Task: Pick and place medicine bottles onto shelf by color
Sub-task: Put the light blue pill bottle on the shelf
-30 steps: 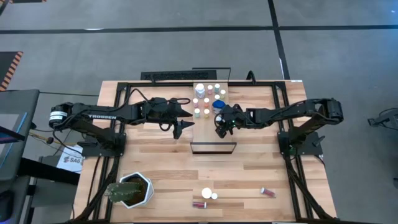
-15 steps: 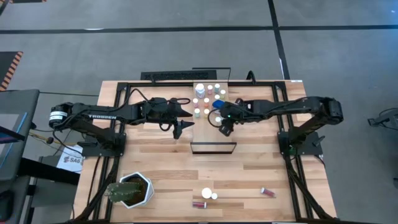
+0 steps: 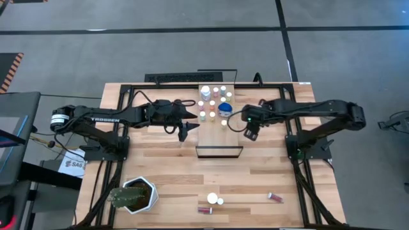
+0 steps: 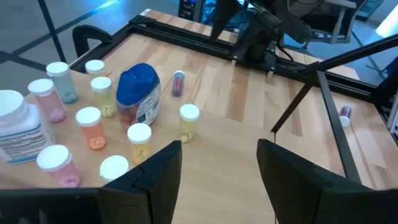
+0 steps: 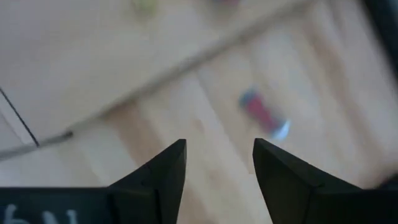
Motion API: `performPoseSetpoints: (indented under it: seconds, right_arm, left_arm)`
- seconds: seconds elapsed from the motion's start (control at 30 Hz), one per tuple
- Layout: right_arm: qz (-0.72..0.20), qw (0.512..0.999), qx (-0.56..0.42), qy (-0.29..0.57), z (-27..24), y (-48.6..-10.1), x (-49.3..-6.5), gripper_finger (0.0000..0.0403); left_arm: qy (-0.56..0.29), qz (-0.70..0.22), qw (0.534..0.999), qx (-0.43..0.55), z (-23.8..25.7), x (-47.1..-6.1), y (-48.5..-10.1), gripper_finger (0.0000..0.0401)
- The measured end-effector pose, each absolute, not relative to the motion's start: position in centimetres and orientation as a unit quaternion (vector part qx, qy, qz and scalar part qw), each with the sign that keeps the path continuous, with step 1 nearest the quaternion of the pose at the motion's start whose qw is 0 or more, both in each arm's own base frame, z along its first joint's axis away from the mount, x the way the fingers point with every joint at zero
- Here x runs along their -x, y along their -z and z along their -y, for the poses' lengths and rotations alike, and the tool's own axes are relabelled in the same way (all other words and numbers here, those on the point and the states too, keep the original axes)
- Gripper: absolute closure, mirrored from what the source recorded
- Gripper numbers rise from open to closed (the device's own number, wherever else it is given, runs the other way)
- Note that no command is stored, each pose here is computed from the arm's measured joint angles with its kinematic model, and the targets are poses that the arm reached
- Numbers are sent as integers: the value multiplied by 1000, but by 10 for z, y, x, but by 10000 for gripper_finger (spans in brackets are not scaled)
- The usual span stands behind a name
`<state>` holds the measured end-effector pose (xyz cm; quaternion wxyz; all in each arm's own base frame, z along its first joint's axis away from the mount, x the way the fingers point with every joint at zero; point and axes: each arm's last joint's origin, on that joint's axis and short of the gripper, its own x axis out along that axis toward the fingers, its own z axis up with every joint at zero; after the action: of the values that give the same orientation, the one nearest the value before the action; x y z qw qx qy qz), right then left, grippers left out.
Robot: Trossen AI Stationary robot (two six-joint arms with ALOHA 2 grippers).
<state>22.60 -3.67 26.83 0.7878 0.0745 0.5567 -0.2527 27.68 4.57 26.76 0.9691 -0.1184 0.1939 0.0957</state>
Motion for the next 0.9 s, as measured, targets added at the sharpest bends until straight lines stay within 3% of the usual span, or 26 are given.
performPoseSetpoints:
  seconds: [0.2, 0.47, 0.67, 0.9]
  right_arm:
    - [-561, 746, -227, 277, 20, -240, -187, 203]
    - [-563, 719, -364, 181, -53, -227, -169, 208]
    - [-582, 736, -337, 81, -108, -224, -161, 206]
    - [-633, 703, -321, 48, -154, -210, -143, 213]
  left_arm:
    - [-98, -200, 967, 119, -47, -276, -266, 205]
    - [-101, -206, 968, 98, -52, -275, -266, 205]
    - [-118, -205, 968, 88, -63, -273, -266, 205]
    - [-142, -200, 964, 99, -76, -269, -266, 205]
